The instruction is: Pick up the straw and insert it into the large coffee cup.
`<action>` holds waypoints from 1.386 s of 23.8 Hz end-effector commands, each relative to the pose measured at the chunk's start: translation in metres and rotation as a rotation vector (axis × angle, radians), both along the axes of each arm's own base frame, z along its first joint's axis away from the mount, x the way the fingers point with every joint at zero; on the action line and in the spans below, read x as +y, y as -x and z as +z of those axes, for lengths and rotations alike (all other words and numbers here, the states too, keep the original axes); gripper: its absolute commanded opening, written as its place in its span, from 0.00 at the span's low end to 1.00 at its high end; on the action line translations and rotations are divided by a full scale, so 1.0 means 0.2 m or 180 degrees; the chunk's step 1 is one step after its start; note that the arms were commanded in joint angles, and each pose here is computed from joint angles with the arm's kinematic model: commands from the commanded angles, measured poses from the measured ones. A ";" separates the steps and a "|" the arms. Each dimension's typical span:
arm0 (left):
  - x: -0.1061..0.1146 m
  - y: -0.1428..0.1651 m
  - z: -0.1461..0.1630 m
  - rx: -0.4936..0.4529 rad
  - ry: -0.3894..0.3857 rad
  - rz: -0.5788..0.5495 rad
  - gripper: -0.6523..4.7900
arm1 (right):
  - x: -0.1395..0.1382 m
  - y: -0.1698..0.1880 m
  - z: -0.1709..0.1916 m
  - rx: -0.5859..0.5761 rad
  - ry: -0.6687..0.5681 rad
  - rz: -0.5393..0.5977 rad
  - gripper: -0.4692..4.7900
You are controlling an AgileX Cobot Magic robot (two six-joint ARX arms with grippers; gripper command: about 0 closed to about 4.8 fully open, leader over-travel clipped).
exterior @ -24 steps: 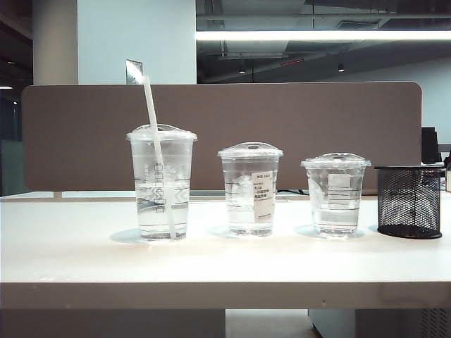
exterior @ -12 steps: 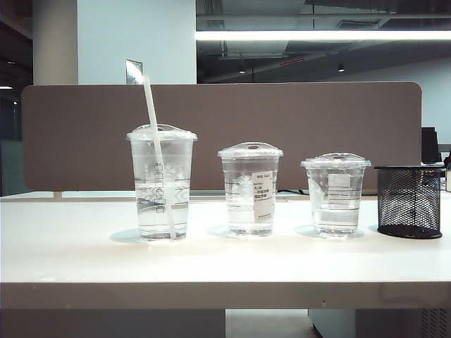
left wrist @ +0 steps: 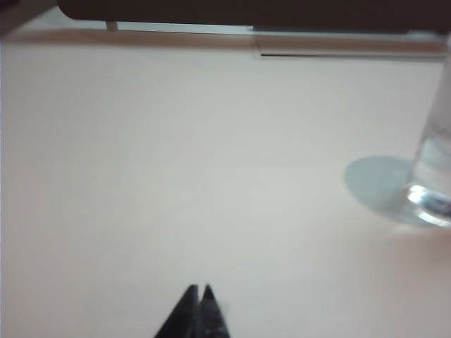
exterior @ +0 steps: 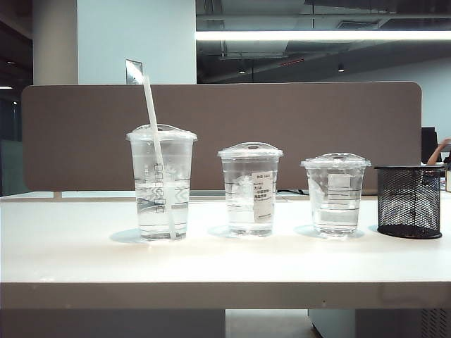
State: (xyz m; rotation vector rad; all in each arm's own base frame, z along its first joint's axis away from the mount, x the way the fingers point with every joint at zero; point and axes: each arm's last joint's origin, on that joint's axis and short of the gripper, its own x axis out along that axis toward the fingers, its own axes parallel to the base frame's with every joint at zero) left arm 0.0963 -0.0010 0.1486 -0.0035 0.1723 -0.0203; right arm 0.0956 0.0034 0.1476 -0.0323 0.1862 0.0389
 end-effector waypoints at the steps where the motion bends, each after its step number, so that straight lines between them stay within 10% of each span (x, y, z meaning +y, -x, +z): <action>1: 0.01 0.00 0.00 0.0038 -0.0324 0.0062 0.11 | 0.00 0.00 -0.01 -0.0011 -0.0011 0.0005 0.08; 33: 0.00 0.00 0.03 -0.0183 -0.0189 0.0088 0.11 | 0.00 0.00 0.00 -0.0017 -0.0009 -0.0005 0.08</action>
